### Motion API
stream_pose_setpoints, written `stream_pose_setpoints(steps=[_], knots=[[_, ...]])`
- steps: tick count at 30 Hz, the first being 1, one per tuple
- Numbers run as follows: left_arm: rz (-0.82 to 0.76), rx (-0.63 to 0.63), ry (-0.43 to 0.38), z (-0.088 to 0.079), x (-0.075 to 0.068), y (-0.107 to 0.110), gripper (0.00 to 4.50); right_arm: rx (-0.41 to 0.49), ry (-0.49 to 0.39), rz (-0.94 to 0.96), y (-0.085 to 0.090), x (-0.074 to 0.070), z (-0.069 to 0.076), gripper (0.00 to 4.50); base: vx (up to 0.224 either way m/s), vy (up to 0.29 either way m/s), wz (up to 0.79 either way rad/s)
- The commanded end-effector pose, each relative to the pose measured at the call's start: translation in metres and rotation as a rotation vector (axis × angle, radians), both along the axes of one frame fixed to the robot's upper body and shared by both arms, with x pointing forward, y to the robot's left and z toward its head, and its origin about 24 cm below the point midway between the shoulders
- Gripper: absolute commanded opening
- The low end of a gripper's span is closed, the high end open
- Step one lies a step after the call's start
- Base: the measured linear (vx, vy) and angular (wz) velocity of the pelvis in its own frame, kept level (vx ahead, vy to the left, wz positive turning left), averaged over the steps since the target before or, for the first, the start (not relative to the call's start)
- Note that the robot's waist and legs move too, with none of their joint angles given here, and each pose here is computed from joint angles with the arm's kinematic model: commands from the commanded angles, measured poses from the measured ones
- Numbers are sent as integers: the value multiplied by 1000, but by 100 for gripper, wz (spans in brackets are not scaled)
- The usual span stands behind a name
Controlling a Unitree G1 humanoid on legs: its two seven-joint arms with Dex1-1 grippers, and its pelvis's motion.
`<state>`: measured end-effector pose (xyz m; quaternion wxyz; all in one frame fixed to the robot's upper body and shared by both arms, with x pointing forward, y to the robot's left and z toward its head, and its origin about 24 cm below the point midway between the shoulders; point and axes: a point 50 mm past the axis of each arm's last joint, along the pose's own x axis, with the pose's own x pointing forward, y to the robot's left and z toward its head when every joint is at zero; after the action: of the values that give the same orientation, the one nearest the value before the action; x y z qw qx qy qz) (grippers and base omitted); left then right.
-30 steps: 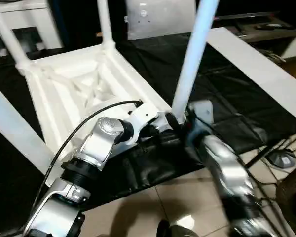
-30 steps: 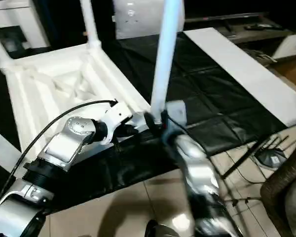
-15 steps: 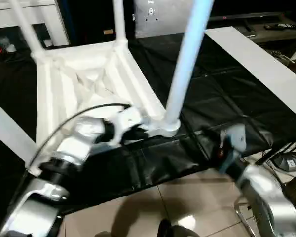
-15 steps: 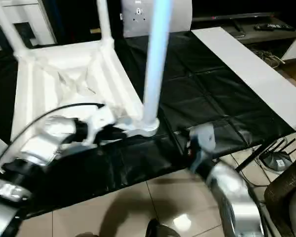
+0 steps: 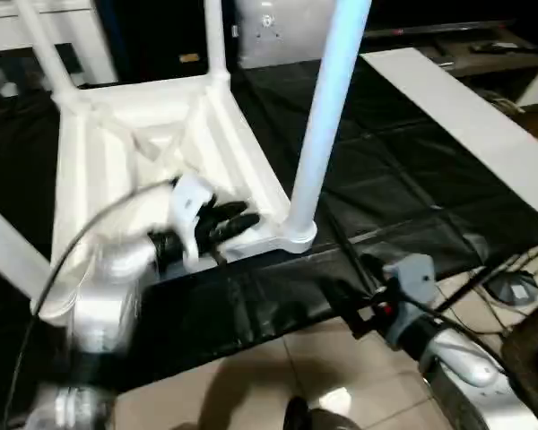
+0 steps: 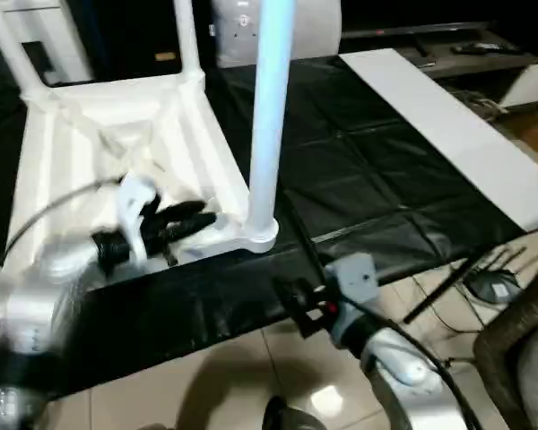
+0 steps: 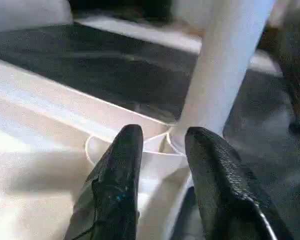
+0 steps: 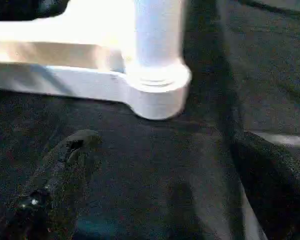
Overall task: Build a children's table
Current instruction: Rotate leg to tighten
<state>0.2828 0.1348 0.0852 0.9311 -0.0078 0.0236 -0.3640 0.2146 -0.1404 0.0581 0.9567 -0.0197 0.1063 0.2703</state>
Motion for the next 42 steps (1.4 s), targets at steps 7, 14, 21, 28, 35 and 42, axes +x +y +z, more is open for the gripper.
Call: stream_pose_setpoints(steps=[7, 14, 21, 28, 35, 42], knots=[[342, 32, 7, -8, -33, -6, 235, -8, -63, 54, 13, 10, 8, 450, 44, -177, 72], [425, 101, 25, -15, -55, 1, 284, 45, -64, 13, 12, 14, 10, 450, -34, -2, 41], [502, 76, 3, -10, -68, 14, 339, 60, -81, 3, 8, 13, 10, 450, -22, 25, 8], [764, 119, 30, -11, -72, 44, 382, 55, -81, 32, 10, 15, 10, 450, 7, 43, -8], [836, 31, 5, -4, -77, 46, 382, 33, -89, 105, 16, 15, 7, 450, 35, 5, 1], [878, 62, 16, -11, -77, 51, 382, -2, -133, 38, -1, 32, 13, 450, 0, 0, 0]])
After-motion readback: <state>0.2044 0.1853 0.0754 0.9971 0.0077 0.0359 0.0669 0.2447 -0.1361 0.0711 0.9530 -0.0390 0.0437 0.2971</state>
